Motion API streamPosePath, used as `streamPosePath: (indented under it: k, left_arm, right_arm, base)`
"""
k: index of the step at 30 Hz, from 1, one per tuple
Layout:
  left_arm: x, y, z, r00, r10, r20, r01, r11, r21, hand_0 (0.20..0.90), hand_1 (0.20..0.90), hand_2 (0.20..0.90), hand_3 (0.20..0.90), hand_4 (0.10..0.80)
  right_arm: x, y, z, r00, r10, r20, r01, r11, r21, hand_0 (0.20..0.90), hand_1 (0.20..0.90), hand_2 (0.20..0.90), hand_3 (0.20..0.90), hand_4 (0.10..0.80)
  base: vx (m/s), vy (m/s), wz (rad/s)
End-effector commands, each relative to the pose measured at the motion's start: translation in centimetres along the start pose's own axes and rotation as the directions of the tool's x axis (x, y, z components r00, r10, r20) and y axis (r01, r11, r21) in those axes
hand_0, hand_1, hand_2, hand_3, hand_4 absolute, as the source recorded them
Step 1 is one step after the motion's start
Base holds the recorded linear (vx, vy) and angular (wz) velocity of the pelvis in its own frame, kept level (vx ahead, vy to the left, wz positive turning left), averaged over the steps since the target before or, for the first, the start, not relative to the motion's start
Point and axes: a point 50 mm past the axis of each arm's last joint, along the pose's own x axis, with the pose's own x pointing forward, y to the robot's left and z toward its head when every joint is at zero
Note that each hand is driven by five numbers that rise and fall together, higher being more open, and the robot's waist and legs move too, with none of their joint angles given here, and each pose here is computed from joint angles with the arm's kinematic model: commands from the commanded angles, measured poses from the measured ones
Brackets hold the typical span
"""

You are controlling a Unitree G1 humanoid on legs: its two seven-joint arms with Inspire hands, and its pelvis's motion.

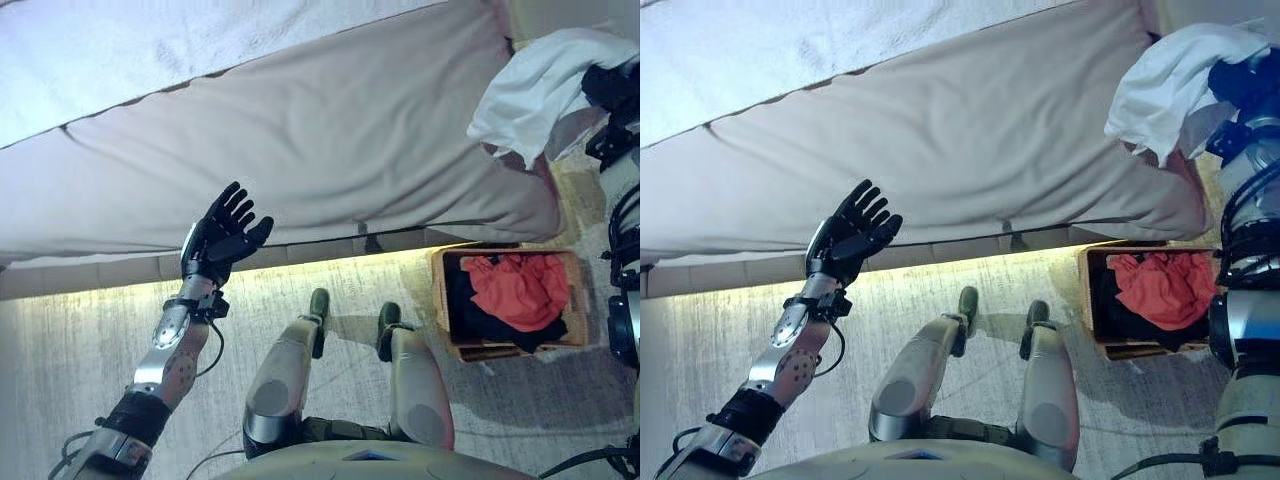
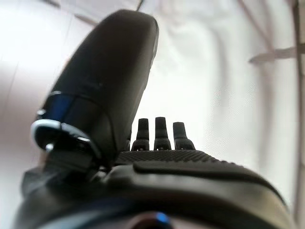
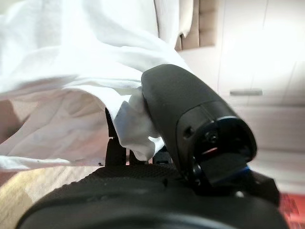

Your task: Pick up the clothes from the bed and place them into the basket

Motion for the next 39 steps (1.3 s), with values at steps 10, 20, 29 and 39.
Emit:
streamPosePath:
  k: [10,20,29,39]
  left_arm:
    - [-0.5,-0.3,-2.3,0.997,-0.053,-0.05,0.055,0.998,0.04,0.9,0.9,0.9,0.9,0.8]
    - [0.6,-1.4,-3.4,0.992,-0.091,-0.085,0.096,0.993,0.068,0.9,0.9,0.9,0.9,0.8]
    - [2.0,-3.4,-3.6,0.986,-0.142,-0.087,0.149,0.986,0.071,0.9,0.9,0.9,0.9,0.8]
    - [2.3,-4.3,-3.9,0.987,-0.154,-0.056,0.156,0.987,0.039,0.9,0.9,0.9,0.9,0.8]
  right_arm:
    - [-2.7,-3.3,-3.0,0.999,0.032,0.019,-0.03,0.995,-0.095,0.3,0.3,0.3,0.2,0.1]
    - [-5.3,-3.5,-9.5,0.982,0.053,-0.18,-0.087,0.979,-0.187,0.3,0.3,0.3,0.2,0.1]
    - [-7.8,-3.8,-15.0,0.921,-0.009,-0.388,-0.109,0.954,-0.281,0.3,0.3,0.3,0.2,0.1]
    - [-8.0,-3.3,-15.8,0.927,-0.045,-0.373,-0.174,0.829,-0.532,0.3,0.3,0.3,0.2,0.1]
  base:
    - [-0.01,0.041,-0.23]
    - [-0.049,-0.004,-0.31]
    - [-0.028,-0.038,-0.13]
    - [-0.024,-0.019,-0.04]
